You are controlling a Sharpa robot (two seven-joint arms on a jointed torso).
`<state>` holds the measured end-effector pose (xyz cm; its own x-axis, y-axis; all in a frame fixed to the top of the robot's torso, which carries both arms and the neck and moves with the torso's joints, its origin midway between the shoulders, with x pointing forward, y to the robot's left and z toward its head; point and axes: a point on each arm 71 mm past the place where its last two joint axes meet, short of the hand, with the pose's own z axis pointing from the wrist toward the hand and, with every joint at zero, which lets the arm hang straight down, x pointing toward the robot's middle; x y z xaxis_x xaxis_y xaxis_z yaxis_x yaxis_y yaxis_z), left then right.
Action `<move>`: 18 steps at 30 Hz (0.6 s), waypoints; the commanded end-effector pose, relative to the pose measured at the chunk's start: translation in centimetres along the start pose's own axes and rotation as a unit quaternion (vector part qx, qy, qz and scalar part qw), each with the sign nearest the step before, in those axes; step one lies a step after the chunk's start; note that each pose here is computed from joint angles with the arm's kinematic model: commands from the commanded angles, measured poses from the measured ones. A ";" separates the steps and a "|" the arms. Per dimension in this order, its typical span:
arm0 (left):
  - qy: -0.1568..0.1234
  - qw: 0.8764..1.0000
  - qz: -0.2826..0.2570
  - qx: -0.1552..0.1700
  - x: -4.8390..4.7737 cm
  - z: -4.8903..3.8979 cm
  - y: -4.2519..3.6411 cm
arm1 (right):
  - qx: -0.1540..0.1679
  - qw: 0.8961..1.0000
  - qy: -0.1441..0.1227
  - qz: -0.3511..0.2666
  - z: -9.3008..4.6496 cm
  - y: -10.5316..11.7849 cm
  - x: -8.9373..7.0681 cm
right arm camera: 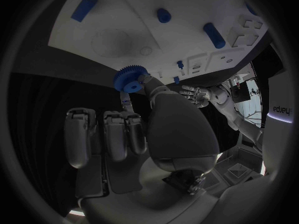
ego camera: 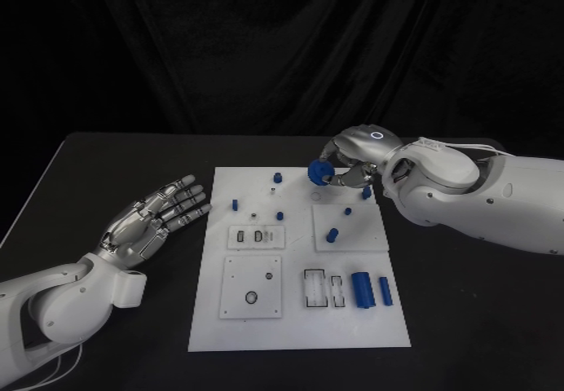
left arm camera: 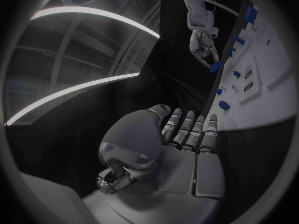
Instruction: Assemble the parts on the task board
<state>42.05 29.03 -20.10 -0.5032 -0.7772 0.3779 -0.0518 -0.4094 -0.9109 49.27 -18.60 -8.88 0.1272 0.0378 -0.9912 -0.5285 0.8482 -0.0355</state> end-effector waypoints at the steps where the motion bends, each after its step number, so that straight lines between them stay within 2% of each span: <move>1: 0.005 0.998 -0.003 0.055 0.16 0.01 -0.80 | -0.020 1.000 0.008 0.009 0.3 1.3 0.0; 8: 0.006 0.998 -0.004 0.055 0.26 0.05 -0.76 | -0.050 0.999 0.013 0.009 1.8 3.4 0.3; 18: 0.005 0.998 -0.003 0.056 0.25 0.03 -0.79 | -0.073 0.997 0.021 0.007 3.8 5.6 1.1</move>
<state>42.01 28.90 -20.08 -0.5051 -0.7753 0.3792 -0.0531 -0.4106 -0.9103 49.61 -11.91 -9.46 0.0961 0.0345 -0.9948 -0.6382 0.7691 -0.0350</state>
